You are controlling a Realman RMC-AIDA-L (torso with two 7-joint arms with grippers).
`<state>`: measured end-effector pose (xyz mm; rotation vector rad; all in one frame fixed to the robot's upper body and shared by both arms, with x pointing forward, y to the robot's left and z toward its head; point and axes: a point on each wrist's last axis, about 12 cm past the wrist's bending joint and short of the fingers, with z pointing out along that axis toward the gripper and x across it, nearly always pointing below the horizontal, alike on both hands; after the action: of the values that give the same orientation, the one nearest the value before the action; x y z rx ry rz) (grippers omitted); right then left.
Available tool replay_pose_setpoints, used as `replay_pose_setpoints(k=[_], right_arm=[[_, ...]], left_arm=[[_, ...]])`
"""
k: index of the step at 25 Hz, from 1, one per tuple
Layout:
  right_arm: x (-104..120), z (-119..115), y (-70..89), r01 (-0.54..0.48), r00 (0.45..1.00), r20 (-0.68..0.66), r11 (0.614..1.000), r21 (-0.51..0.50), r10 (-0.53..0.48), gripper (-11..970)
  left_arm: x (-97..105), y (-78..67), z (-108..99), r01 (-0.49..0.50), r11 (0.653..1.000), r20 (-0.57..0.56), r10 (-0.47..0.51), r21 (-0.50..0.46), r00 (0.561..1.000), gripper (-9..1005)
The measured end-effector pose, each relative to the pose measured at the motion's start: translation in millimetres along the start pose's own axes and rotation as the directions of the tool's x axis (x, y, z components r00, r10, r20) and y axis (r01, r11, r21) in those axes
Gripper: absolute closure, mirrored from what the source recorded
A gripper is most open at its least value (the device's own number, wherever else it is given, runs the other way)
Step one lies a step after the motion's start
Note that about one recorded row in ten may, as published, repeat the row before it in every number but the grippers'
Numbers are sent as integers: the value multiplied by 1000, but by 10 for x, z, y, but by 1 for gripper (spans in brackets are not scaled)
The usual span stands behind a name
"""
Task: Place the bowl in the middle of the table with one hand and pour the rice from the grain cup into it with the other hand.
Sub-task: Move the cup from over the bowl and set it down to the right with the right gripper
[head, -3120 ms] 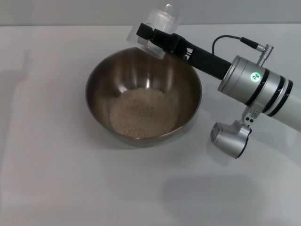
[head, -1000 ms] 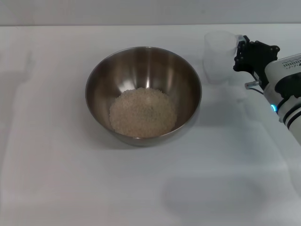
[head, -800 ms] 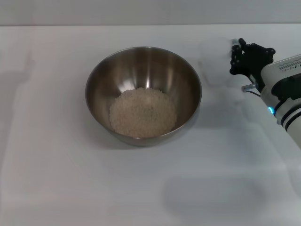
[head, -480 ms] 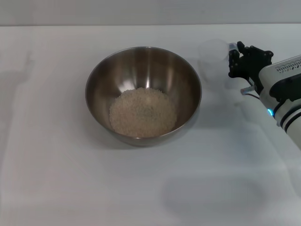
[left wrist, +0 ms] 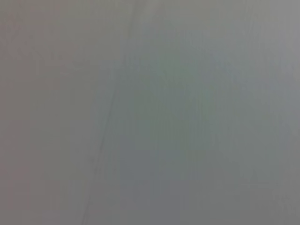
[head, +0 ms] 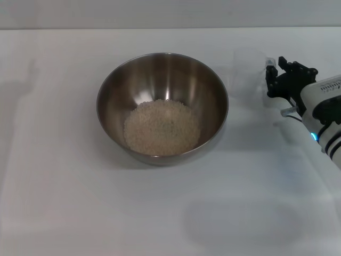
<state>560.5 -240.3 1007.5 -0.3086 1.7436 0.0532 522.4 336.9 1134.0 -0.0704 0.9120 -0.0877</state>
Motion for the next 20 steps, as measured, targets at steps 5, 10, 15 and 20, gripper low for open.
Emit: replay_pose_setpoints(k=[5,10,15,20], right_arm=[[56,-57,-5,8,1000,-10,1000,-5,-8,735],[94,-114,9,22,1000,-5,1000,-17,-22,726],[115,-281,16,35,997,75,999,-28,-32,727],[114,-503,-6,35,982,187,999,-16,-31,688]], left_arm=[[-2,-13,-2,3,1000,1,-3,3,1000,190],[-1,-23,3,5,1000,2,-5,7,1000,190],[10,-17,-8,2,1000,-5,-2,5,1000,190],[9,1,-20,-5,1000,-9,5,-1,1000,189]])
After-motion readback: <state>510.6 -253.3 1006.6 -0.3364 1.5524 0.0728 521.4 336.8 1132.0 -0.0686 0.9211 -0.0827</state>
